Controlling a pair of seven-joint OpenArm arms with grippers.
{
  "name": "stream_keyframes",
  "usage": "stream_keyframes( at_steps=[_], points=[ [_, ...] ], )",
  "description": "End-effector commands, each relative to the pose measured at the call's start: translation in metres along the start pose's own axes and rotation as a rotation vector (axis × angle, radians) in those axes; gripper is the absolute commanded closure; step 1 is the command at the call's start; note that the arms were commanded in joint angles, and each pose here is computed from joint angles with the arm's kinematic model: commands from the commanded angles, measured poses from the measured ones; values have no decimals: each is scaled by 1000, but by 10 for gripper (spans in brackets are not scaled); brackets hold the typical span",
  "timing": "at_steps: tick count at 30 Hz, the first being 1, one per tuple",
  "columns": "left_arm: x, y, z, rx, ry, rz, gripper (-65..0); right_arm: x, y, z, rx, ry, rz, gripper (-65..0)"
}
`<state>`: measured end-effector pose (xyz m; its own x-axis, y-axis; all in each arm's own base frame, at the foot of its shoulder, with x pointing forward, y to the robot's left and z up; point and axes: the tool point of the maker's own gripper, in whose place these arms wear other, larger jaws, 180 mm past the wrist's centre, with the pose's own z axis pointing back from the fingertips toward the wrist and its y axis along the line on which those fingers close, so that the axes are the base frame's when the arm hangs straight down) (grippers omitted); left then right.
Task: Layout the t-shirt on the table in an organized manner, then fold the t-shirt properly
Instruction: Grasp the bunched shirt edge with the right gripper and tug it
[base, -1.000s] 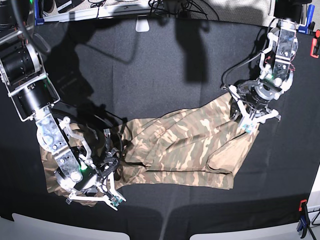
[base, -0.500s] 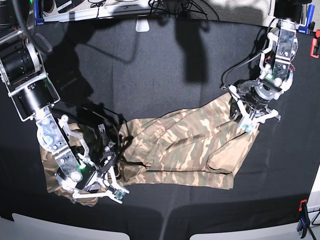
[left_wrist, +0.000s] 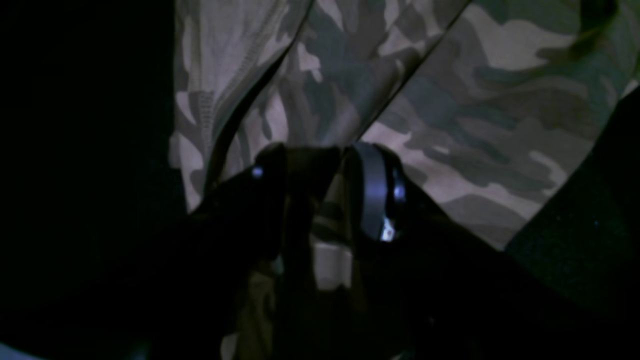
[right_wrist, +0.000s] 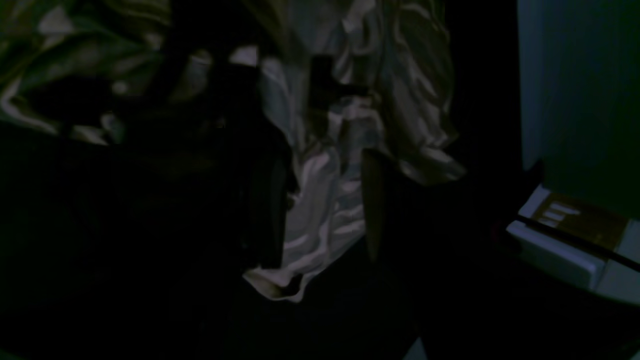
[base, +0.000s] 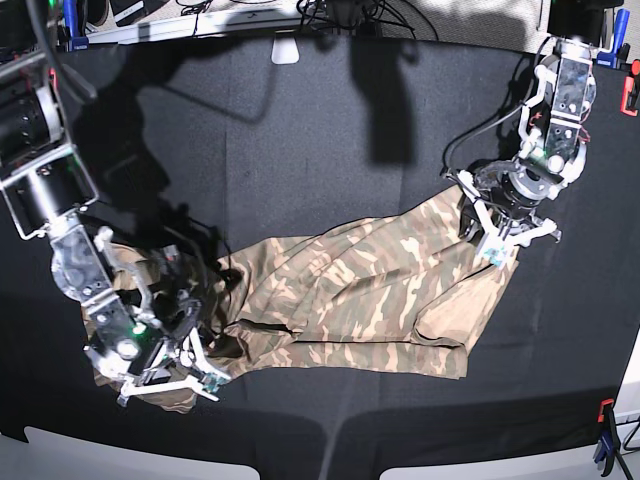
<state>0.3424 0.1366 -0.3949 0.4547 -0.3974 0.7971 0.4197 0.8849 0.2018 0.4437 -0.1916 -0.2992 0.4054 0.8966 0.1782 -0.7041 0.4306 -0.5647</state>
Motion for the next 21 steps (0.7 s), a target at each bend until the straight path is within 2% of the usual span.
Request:
stream_keyframes(
  at_steps=[1, 6, 9, 17, 19, 21],
  points=[
    [16, 8, 1, 17, -51, -5, -196, 8, -22, 10, -49, -33, -11, -242],
    [16, 8, 1, 17, -51, -5, -196, 24, -10, 11, 21, -122, -52, -241],
    [16, 8, 1, 17, -50, -5, -196, 28, -9, 8, 30, -151, -62, -241],
    [16, 8, 1, 16, -51, -5, -196, 6, -17, -5, -5, -70, -56, -241],
    [16, 8, 1, 17, -51, -5, -196, 7, -18, -5, -9, -77, -54, -241],
    [16, 8, 1, 17, -51, -5, -196, 15, -18, -4, -9, -122, -55, -240]
  ],
)
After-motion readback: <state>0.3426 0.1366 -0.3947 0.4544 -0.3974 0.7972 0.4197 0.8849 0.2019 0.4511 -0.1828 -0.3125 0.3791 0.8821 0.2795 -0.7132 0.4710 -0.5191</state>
